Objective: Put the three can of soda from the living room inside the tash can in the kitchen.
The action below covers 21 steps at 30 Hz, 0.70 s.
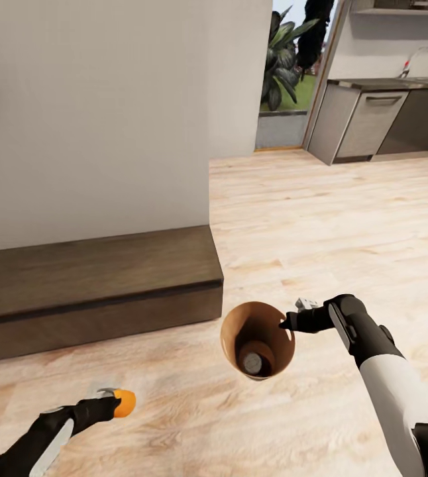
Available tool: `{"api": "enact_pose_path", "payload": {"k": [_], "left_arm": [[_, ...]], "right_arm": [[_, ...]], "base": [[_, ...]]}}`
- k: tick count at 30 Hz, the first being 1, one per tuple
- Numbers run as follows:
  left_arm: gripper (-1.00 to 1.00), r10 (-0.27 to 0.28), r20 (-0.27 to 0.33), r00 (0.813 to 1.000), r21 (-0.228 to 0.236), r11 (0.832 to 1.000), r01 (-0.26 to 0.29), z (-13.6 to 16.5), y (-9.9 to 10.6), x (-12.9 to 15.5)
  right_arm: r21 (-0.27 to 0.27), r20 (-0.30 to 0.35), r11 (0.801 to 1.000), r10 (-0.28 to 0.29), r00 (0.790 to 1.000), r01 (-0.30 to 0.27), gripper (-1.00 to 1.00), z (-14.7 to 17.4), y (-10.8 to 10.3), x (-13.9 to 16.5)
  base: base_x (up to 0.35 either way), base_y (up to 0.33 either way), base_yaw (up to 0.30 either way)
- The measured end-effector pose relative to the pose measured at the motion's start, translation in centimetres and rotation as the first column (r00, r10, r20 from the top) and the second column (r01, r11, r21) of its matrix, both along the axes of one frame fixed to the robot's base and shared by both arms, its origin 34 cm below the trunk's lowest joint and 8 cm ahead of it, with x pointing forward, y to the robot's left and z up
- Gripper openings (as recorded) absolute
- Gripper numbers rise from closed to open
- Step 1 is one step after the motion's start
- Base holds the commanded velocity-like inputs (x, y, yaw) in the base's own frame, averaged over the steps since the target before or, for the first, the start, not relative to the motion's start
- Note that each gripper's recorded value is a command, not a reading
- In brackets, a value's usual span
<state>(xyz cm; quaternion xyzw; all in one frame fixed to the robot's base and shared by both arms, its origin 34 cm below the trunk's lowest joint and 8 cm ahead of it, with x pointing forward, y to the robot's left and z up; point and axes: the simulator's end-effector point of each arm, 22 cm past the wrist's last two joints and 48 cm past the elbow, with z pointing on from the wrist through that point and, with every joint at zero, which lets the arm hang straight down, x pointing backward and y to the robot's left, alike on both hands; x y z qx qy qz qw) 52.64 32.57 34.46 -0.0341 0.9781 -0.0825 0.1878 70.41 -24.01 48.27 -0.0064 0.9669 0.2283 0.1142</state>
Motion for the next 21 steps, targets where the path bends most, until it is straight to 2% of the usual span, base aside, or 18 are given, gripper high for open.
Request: {"api": "enact_pose_path", "payload": {"k": [1, 4, 5, 6, 7, 8, 10, 12, 14, 16, 18, 19, 21], "left_arm": [[-1.0, -0.01, 0.011, 1.0, -0.01, 1.0, 0.01, 1.1, -0.6, 1.2], [-1.0, -0.066, 0.09, 0.994, -0.051, 0.996, 0.07, 7.2, -3.4, 8.2], [-1.0, -0.115, 0.093, 0.989, -0.091, 0.988, 0.123, 11.3, -5.1, 11.9], [-1.0, -0.133, 0.211, 0.968, -0.102, 0.982, 0.157, 17.3, -6.2, 18.3], [-1.0, -0.144, 0.229, 0.963, -0.104, 0.98, 0.172, 19.4, -6.4, 20.1], [-1.0, -0.156, 0.209, 0.965, -0.116, 0.976, 0.183, 19.6, -6.6, 19.7], [-1.0, -0.175, 0.235, 0.956, -0.147, 0.966, 0.213, 22.9, -7.5, 22.1], [-1.0, -0.203, 0.279, 0.939, -0.208, 0.942, 0.265, 27.8, -9.0, 25.1], [-1.0, -0.223, 0.293, 0.93, -0.247, 0.922, 0.299, 30.5, -9.9, 26.3], [-1.0, -0.241, 0.304, 0.922, -0.297, 0.895, 0.332, 33.3, -10.9, 27.3], [-1.0, -0.259, 0.329, 0.908, -0.373, 0.848, 0.377, 37.5, -12.5, 28.9], [-1.0, -0.269, 0.342, 0.9, -0.377, 0.838, 0.394, 38.8, -12.8, 29.6], [-1.0, -0.293, 0.37, 0.882, -0.4, 0.806, 0.436, 41.4, -14.3, 30.5]], "right_arm": [[-0.002, -0.006, 1.0, 0.0, 1.0, 0.0, -1.0, 0.1, 0.0, -0.1], [-0.007, -0.019, 1.0, -0.001, 1.0, 0.001, -1.0, 0.6, -0.2, -0.2], [-0.007, -0.022, 1.0, 0.001, 1.0, -0.001, -1.0, 0.8, -0.1, -0.2], [-0.005, -0.024, 1.0, 0.001, 1.0, -0.002, -1.0, 1.0, -0.1, -0.3], [-0.003, -0.023, 1.0, 0.001, 1.0, -0.001, -1.0, 1.2, 0.0, -0.2], [-0.001, -0.024, 1.0, 0.001, 1.0, -0.001, -1.0, 1.4, 0.0, -0.2], [-0.002, -0.025, 1.0, 0.002, 1.0, -0.002, -1.0, 1.8, 0.1, -0.2], [-0.003, -0.029, 1.0, 0.006, 1.0, -0.006, -1.0, 2.1, 0.3, -0.2], [0.004, -0.037, 1.0, 0.007, 0.999, -0.007, -1.0, 2.3, 0.5, -0.3], [0.009, -0.047, 1.0, 0.007, 0.999, -0.007, -1.0, 2.5, 0.7, -0.6], [0.007, -0.059, 1.0, 0.011, 0.998, -0.01, -1.0, 2.5, 0.8, -0.8], [0.003, -0.059, 1.0, 0.013, 0.998, -0.013, -1.0, 2.6, 0.9, -0.8], [0.002, -0.064, 1.0, 0.022, 0.998, -0.022, -1.0, 2.9, 1.2, -1.0]], "base": [[0.0, 0.0, 0.0], [0.0, 0.0, 0.0], [0.0, 0.0, 0.0], [0.0, 0.0, 0.0], [0.0, 0.0, 0.0], [0.0, 0.0, 0.0], [0.0, 0.0, 0.0], [0.0, 0.0, 0.0], [0.0, 0.0, 0.0], [0.0, 0.0, 0.0], [0.0, 0.0, 0.0], [0.0, 0.0, 0.0], [0.0, 0.0, 0.0]]}}
